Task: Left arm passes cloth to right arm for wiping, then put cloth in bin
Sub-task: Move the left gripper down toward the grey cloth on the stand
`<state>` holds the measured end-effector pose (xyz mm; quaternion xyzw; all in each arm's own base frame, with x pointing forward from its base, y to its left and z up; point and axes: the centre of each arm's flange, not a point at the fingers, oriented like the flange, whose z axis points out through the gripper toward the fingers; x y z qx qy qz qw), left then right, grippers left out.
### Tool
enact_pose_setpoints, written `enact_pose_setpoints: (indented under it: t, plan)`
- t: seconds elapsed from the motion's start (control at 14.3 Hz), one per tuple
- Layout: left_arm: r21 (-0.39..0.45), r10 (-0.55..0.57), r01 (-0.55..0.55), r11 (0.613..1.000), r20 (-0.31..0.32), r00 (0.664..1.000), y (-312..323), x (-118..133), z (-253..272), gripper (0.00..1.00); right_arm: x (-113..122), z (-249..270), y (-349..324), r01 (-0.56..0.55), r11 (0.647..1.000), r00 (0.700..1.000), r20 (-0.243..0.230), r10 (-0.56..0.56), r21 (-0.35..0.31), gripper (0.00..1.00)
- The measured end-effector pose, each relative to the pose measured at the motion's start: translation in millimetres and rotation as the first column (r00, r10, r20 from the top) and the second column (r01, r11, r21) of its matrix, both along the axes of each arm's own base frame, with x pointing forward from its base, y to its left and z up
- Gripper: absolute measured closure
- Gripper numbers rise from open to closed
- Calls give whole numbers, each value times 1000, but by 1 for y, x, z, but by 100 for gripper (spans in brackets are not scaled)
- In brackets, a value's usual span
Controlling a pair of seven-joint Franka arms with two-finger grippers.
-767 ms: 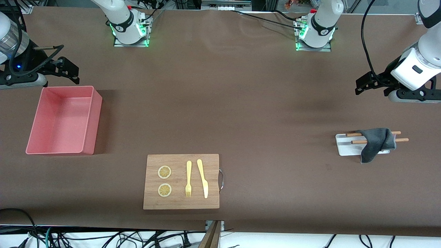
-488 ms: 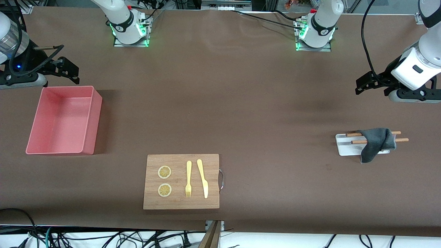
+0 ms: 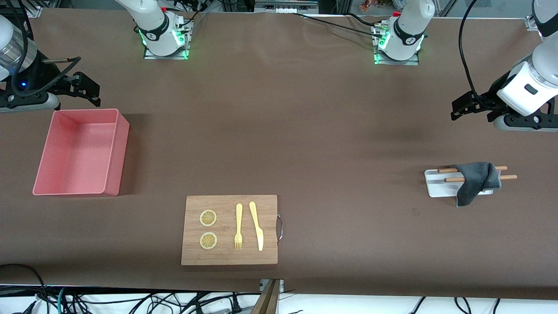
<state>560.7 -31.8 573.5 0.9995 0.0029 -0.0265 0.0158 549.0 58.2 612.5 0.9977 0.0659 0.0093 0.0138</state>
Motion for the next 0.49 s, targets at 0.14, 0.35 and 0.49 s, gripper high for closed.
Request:
enact_pose_setpoints:
  t: [0.14,0.35,0.49]
  plan:
    - [0,4,-4,1000,-6,1000,2,2,-3,0,0,0,0,0,1000,1000,0,0,0,0]
    - [-1,4,-4,1000,-23,1000,2,7,-12,0,0,0,0,0,1000,1000,1,0,1,0]
    - [-2,4,-4,1000,-38,999,3,14,-22,0,0,0,1,1,1000,1000,1,-1,5,0]
